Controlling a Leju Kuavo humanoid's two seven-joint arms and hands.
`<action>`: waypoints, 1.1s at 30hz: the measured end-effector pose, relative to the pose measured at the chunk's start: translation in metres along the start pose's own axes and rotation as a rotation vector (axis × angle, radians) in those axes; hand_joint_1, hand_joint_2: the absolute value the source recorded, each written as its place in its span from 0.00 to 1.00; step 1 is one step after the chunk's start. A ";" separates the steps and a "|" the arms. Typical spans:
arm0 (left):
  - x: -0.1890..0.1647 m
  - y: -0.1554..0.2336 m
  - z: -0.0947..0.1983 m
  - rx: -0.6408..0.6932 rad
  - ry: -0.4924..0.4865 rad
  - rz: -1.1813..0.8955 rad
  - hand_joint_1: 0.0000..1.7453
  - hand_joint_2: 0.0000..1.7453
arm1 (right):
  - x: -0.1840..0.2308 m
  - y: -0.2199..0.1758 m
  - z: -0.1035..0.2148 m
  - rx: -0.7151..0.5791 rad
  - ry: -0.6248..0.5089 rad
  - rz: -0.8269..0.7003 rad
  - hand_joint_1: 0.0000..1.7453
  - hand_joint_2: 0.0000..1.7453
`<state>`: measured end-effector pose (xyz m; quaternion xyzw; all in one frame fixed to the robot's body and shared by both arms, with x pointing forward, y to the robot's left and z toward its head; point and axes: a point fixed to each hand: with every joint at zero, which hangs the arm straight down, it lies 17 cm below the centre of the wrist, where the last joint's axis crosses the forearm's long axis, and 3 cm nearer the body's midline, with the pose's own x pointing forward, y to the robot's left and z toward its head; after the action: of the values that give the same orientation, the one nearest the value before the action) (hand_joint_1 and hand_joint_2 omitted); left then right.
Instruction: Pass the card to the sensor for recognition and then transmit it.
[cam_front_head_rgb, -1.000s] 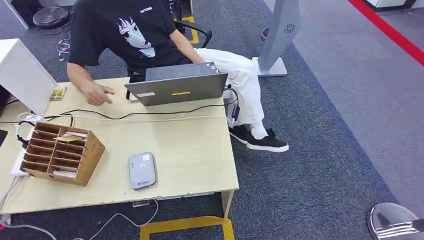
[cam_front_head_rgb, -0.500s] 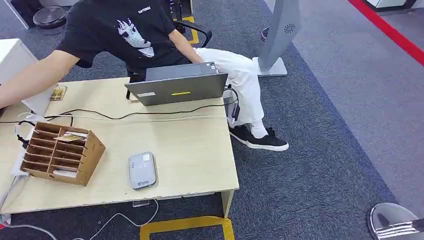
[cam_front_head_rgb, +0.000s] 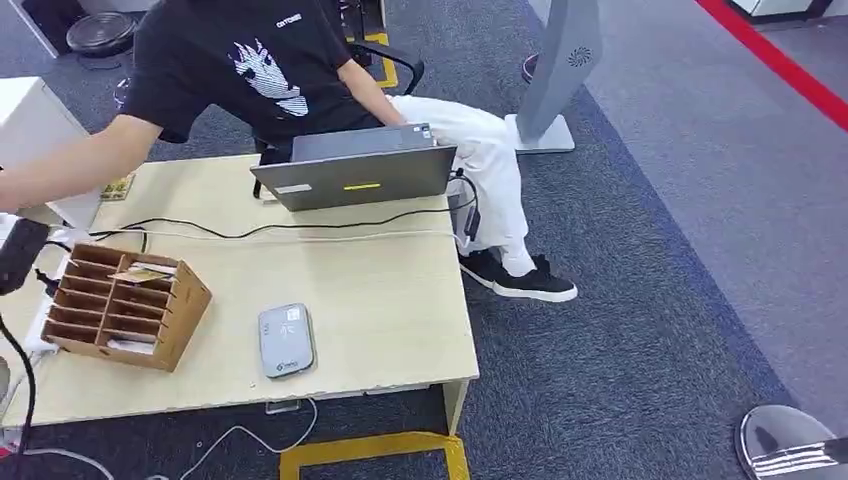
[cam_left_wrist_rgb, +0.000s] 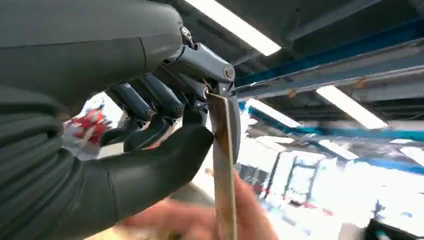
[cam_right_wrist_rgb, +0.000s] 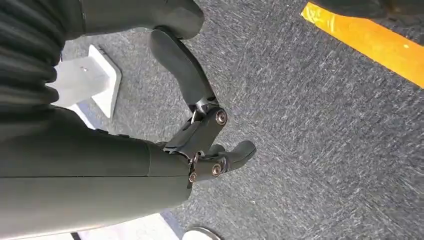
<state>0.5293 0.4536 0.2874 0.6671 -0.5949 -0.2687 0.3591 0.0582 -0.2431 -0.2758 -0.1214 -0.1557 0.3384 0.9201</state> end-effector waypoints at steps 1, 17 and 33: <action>0.019 0.001 0.001 0.008 -0.037 -0.001 1.00 1.00 | 0.000 0.000 0.000 0.000 -0.001 0.000 0.00 1.00; 0.116 0.013 0.016 0.037 -0.185 0.066 1.00 1.00 | 0.000 0.001 0.000 0.000 -0.003 -0.004 0.00 1.00; 0.116 0.008 0.024 0.020 -0.180 0.072 1.00 1.00 | -0.001 0.000 0.000 -0.004 -0.003 0.000 0.00 1.00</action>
<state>0.5230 0.3346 0.2872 0.6221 -0.6509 -0.3085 0.3067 0.0573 -0.2434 -0.2756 -0.1227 -0.1578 0.3383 0.9196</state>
